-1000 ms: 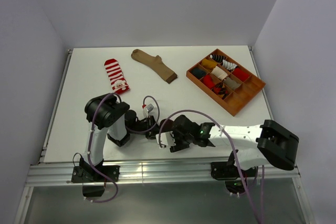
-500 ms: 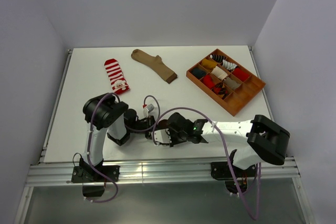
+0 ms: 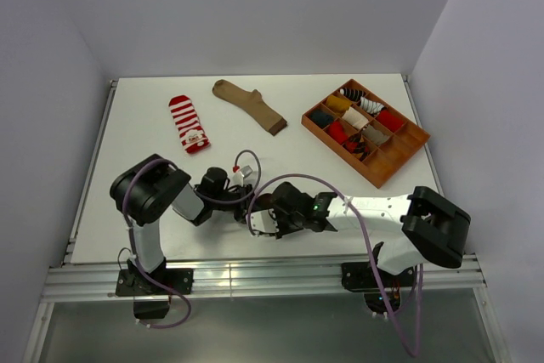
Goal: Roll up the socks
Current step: Roll the sock at the center of the board.
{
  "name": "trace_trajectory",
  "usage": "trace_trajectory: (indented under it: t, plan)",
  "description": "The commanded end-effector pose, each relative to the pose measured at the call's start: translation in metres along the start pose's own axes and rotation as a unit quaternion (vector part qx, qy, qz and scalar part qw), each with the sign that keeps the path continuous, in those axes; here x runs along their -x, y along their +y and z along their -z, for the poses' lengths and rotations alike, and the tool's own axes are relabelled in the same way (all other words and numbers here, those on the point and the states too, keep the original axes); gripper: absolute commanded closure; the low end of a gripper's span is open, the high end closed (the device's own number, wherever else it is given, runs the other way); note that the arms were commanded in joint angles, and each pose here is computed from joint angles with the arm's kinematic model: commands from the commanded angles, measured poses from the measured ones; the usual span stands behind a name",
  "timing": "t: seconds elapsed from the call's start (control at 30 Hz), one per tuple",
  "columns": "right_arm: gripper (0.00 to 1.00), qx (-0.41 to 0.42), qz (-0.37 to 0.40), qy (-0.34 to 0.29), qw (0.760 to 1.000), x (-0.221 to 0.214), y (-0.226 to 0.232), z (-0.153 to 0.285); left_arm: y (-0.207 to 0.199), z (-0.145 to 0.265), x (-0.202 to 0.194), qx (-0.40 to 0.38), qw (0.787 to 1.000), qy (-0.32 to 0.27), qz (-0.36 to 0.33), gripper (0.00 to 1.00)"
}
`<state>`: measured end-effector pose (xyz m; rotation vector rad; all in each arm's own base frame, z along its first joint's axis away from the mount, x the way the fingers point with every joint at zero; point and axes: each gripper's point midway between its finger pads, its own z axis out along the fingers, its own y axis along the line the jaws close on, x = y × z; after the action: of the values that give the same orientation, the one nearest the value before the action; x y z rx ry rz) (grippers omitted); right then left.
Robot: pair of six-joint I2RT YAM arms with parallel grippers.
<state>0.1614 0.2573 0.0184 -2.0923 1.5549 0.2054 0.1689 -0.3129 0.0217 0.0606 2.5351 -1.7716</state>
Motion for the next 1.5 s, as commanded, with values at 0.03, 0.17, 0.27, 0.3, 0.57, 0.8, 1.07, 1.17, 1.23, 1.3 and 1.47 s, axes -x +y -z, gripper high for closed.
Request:
trace_trajectory:
  t: [0.03, 0.17, 0.27, 0.3, 0.57, 0.8, 1.07, 1.17, 1.23, 1.3, 1.47]
  plan:
    - [0.8, 0.076, -0.011, 0.031, 0.997, -0.016, 0.033, 0.007, 0.028, 0.007, 0.016, 0.081, 0.996, -0.041, -0.008, 0.66]
    - [0.8, 0.094, -0.015, 0.03, 0.995, -0.013, 0.037, 0.009, 0.026, 0.014, 0.026, 0.086, 0.994, -0.064, -0.012, 0.63]
    - [0.8, 0.106, -0.021, 0.034, 0.994, -0.013, 0.038, 0.01, 0.024, 0.02, 0.034, 0.089, 0.993, -0.081, -0.018, 0.62]
    - [0.8, 0.111, -0.022, 0.036, 0.993, -0.013, 0.039, 0.01, 0.023, 0.021, 0.036, 0.089, 0.992, -0.085, -0.02, 0.62]
    - [0.8, 0.18, -0.048, 0.044, 0.981, -0.01, 0.043, 0.014, 0.02, 0.041, 0.06, 0.128, 0.98, -0.137, -0.061, 0.66]
    - [0.8, 0.27, -0.089, 0.051, 0.957, -0.004, 0.035, 0.027, 0.007, 0.062, 0.067, 0.122, 0.966, -0.211, -0.088, 0.73]
    - [0.8, 0.319, -0.15, 0.063, 0.934, -0.001, 0.015, 0.026, -0.006, 0.098, 0.058, 0.096, 0.938, -0.312, -0.116, 0.87]
    - [0.8, 0.323, -0.158, 0.073, 0.93, -0.002, 0.011, 0.022, -0.01, 0.111, 0.048, 0.096, 0.926, -0.337, -0.144, 0.89]
    - [0.79, 0.325, -0.163, 0.082, 0.928, -0.005, 0.01, 0.018, -0.025, 0.114, 0.045, 0.091, 0.916, -0.342, -0.19, 0.85]
    - [0.8, 0.33, -0.167, 0.086, 0.925, -0.003, 0.008, 0.017, -0.041, 0.116, 0.042, 0.083, 0.909, -0.345, -0.22, 0.76]
    - [0.79, 0.346, -0.185, 0.095, 0.915, -0.001, 0.006, 0.009, -0.06, 0.1, 0.026, 0.08, 0.906, -0.301, -0.287, 0.61]
